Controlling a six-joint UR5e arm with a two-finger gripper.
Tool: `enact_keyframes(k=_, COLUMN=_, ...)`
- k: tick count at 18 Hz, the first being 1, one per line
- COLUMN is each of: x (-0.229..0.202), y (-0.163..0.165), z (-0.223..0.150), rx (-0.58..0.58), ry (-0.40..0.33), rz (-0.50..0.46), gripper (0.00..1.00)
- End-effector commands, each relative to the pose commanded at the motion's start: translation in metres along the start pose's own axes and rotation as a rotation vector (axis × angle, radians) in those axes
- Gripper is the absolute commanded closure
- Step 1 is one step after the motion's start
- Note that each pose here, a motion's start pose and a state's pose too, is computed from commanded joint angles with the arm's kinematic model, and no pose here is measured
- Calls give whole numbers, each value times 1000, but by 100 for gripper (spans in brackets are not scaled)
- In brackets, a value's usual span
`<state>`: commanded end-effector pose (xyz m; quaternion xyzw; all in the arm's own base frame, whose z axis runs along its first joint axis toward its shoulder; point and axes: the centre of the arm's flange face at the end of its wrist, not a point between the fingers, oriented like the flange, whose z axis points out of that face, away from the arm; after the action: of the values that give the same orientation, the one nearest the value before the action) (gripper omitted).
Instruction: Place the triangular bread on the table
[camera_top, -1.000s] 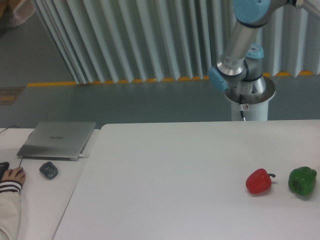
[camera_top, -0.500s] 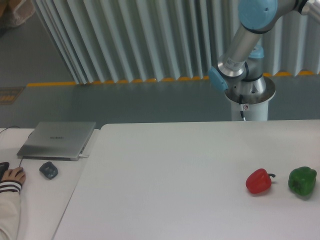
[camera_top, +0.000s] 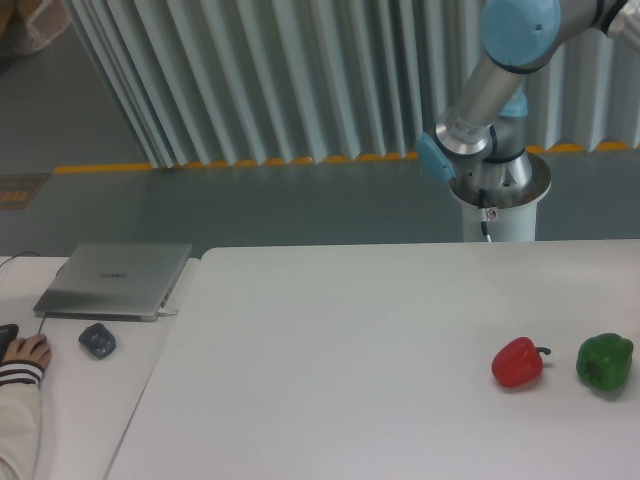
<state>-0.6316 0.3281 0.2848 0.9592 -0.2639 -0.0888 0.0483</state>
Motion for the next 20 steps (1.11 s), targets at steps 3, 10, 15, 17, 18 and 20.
enact_keyframes(k=3, x=1, y=0, z=2, rx=-2, ry=5, rz=0, gripper=29)
enact_keyframes(k=10, x=3, y=3, z=1, rx=-9, ry=15, rz=12, gripper=76)
enact_keyframes(k=15, x=8, y=4, z=-17, rx=14, ry=85, rz=17, gripper=86)
enact_keyframes(k=17, x=12, y=1, z=-26, rx=26, ry=113, rz=8, gripper=86)
enact_keyframes(k=18, x=12, y=2, z=-30, rx=36, ry=117, rz=6, gripper=86)
enact_keyframes(k=20, x=10, y=7, z=-37, rx=87, ry=134, rz=-11, gripper=86)
